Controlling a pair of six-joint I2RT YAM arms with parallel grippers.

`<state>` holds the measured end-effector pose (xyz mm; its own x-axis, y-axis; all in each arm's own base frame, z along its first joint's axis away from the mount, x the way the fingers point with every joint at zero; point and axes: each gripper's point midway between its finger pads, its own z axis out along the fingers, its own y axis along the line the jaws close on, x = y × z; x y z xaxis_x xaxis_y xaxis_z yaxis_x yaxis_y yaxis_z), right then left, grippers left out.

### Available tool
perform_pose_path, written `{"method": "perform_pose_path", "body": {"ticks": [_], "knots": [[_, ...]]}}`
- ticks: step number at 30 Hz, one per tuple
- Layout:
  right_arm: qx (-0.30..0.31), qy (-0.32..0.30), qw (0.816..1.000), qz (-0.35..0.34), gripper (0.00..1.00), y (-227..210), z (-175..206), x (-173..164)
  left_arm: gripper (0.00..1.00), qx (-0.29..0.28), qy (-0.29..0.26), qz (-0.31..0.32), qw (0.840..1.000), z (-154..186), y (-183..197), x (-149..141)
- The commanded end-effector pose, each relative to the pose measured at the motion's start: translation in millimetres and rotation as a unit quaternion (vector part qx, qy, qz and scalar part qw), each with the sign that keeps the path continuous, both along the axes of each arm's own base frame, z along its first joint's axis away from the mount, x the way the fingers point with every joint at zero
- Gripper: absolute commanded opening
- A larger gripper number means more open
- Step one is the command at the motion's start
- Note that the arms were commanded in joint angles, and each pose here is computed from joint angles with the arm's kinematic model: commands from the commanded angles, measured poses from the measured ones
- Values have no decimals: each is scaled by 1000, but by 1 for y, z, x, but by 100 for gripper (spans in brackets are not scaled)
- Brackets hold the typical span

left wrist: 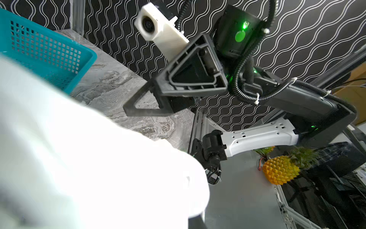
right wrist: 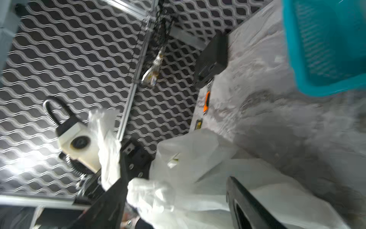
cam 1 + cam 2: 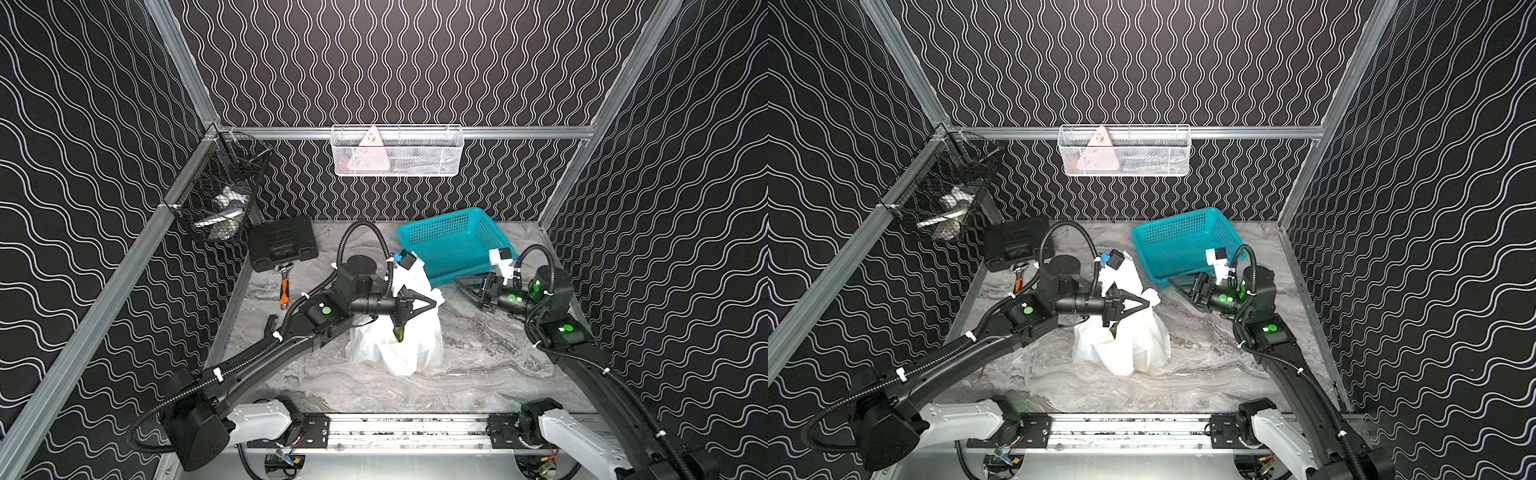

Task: Place the pineapple into a plastic bag & tie a knot
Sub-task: Cross the plastic bag at the center of the board.

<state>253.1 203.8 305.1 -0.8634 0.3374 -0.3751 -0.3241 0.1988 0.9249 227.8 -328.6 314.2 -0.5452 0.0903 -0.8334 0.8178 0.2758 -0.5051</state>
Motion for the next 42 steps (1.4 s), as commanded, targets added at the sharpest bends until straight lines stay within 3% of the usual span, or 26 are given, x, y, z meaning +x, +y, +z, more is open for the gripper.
{"method": "perform_pose_path", "body": {"ticks": [1, 5, 7, 12, 16, 18, 19, 24, 30, 33, 40, 42], "knots": [[90, -81, 986, 117, 84, 14, 56, -35, 0, -6, -14, 13, 1000, 8, 1, 6], [97, -82, 981, 146, 77, 35, 52, -36, 0, -30, -10, 0, 1000, 17, -3, 3], [84, -76, 981, 158, 72, 47, 43, -36, 0, -32, -13, 3, 999, 19, -2, 3], [32, -82, 983, 164, 71, 65, 32, -45, 0, -27, -22, 22, 999, 23, 2, 7], [13, -71, 986, 152, 82, 64, 22, -51, 0, -37, -25, 23, 999, 27, 4, 5], [15, -70, 988, 134, 82, 60, 20, -50, 0, -46, -26, 14, 999, 31, 5, 2], [18, -72, 989, 131, 79, 59, 21, -50, 0, -50, -26, 12, 998, 33, 5, 0], [27, -67, 991, 112, 36, 59, 28, -41, 0, -59, -23, -21, 998, 33, 0, -8], [13, -73, 993, 93, 4, 59, 32, -32, 0, -37, -16, -22, 999, 22, 1, -8], [4, -90, 993, 79, 0, 54, 39, -35, 0, -12, -18, -1, 1000, 15, 6, -4], [-35, -106, 993, 48, 0, 47, 25, -35, 46, 1, -13, 69, 998, 19, 18, 13], [-40, -102, 992, 55, 0, 51, 22, -35, 55, -8, -14, 67, 998, 22, 18, 12]]}}
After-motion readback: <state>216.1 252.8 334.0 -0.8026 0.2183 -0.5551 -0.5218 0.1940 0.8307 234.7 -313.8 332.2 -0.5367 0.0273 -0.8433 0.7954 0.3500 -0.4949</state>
